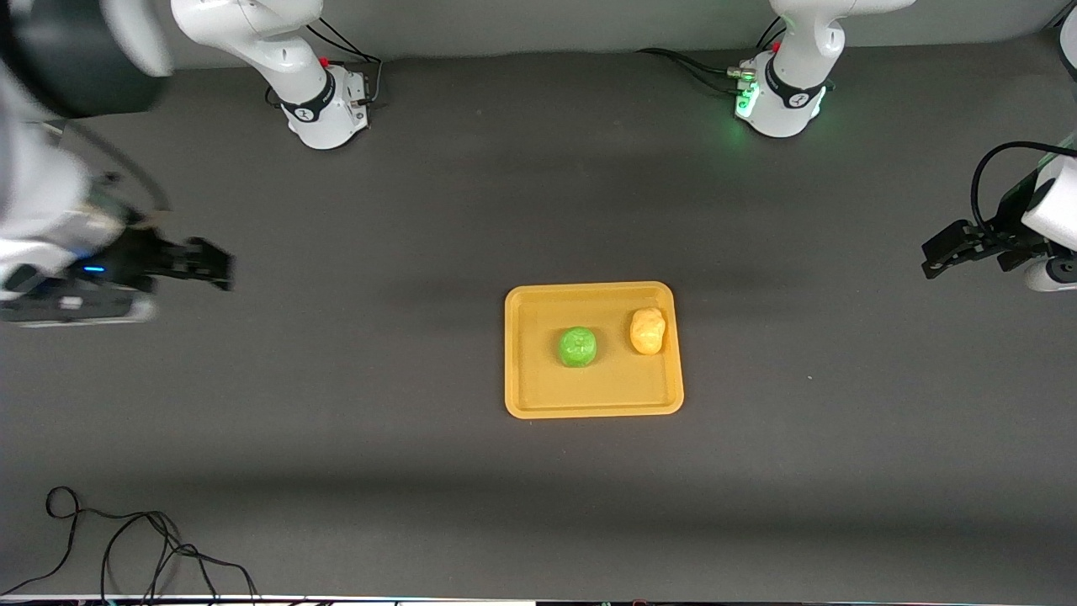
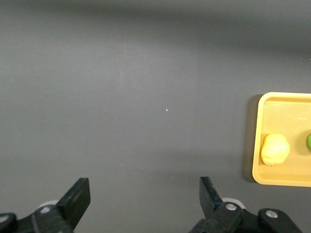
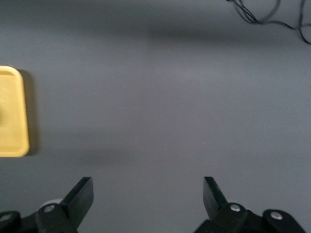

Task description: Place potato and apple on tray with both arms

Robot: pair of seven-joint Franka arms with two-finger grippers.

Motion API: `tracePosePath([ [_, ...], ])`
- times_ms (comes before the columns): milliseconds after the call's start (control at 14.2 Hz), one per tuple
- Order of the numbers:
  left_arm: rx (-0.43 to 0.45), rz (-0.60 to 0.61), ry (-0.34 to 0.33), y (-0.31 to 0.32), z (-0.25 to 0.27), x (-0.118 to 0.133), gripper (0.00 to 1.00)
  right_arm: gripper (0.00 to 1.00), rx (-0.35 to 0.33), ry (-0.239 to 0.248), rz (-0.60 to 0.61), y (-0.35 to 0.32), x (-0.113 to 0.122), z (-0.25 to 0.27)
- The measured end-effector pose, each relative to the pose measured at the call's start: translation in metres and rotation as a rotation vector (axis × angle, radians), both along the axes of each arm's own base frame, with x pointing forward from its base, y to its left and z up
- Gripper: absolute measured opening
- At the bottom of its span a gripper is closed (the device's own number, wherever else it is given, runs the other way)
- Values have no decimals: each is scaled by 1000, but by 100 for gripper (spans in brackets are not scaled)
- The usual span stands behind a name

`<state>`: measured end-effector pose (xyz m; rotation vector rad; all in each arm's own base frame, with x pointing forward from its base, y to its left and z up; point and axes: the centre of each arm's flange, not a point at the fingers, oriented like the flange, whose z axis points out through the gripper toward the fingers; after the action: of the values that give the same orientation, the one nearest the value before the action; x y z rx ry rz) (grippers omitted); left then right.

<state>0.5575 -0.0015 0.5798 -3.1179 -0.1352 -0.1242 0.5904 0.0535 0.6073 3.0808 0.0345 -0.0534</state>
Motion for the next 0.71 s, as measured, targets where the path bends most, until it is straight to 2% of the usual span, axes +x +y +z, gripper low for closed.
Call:
tracePosePath([
  [282,3,-1,8,-1,6,-6,100,100,14,12,-30,-72,-14,-6],
  [705,4,6,-20,3,22,-11,100,100,16,-19,-43,-82,-21,-12],
])
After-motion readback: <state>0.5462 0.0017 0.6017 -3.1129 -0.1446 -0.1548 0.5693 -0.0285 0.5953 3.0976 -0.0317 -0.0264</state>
